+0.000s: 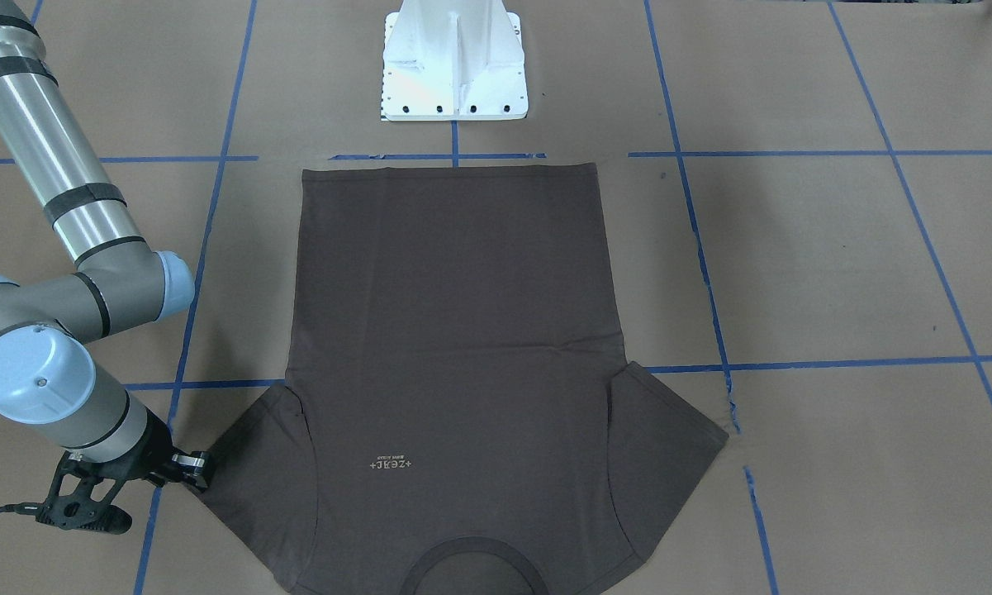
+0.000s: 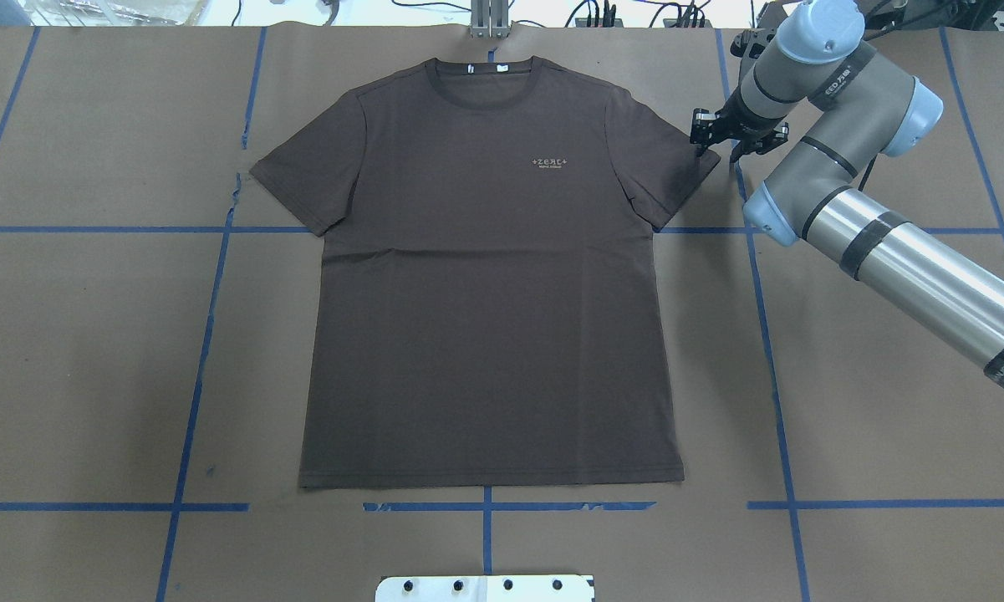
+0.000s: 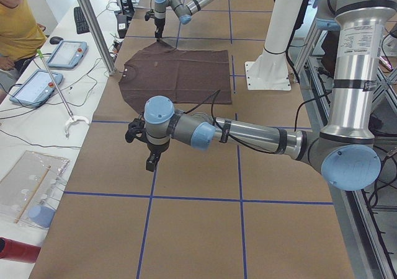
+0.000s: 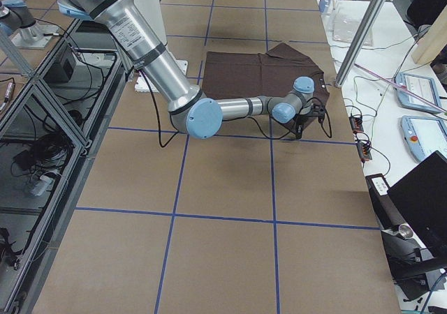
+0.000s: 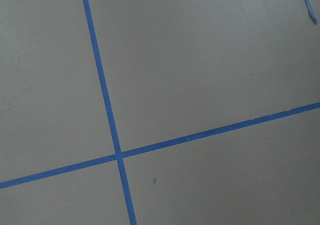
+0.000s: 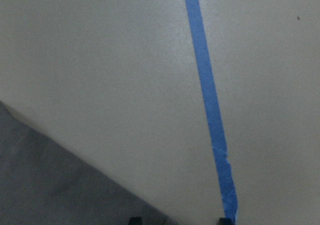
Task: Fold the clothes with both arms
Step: 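Grasp the sleeve with the right gripper and fold it onto the shirt body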
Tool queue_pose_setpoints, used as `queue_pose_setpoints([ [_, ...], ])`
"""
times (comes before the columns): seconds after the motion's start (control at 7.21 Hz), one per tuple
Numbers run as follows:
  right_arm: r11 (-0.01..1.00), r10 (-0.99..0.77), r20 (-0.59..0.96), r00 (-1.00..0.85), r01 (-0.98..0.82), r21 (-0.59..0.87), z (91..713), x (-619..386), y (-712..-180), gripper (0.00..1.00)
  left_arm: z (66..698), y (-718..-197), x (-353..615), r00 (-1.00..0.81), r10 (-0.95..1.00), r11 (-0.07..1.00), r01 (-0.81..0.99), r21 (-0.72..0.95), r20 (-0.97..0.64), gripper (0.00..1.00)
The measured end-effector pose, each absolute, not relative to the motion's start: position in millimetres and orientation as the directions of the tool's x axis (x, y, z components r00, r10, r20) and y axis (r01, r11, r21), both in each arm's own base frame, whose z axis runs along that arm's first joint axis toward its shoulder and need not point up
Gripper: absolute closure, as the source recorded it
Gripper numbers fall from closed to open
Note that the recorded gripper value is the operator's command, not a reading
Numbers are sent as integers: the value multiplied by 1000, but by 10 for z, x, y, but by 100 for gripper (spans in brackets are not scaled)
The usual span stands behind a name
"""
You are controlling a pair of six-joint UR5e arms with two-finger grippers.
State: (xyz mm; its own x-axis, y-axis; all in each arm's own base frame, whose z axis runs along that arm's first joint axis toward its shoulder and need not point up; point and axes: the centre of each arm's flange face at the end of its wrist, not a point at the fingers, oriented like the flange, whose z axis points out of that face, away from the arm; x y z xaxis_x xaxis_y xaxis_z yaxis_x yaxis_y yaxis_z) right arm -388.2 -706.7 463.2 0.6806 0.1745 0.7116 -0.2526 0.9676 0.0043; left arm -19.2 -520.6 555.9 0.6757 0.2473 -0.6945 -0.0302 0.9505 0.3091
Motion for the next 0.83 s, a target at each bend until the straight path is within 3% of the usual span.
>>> queue_pose_setpoints([
  [0.14, 968, 173, 712, 681, -250, 4, 4633, -3897, -7059, 100, 5561, -5203, -192, 676, 247, 951, -30, 309, -695, 0],
  [0.83, 967, 155, 734, 661, -253, 24, 4308, -3977, -7111, 100, 5553, -5200, -192, 676, 249, 950, -30, 311, -694, 0],
])
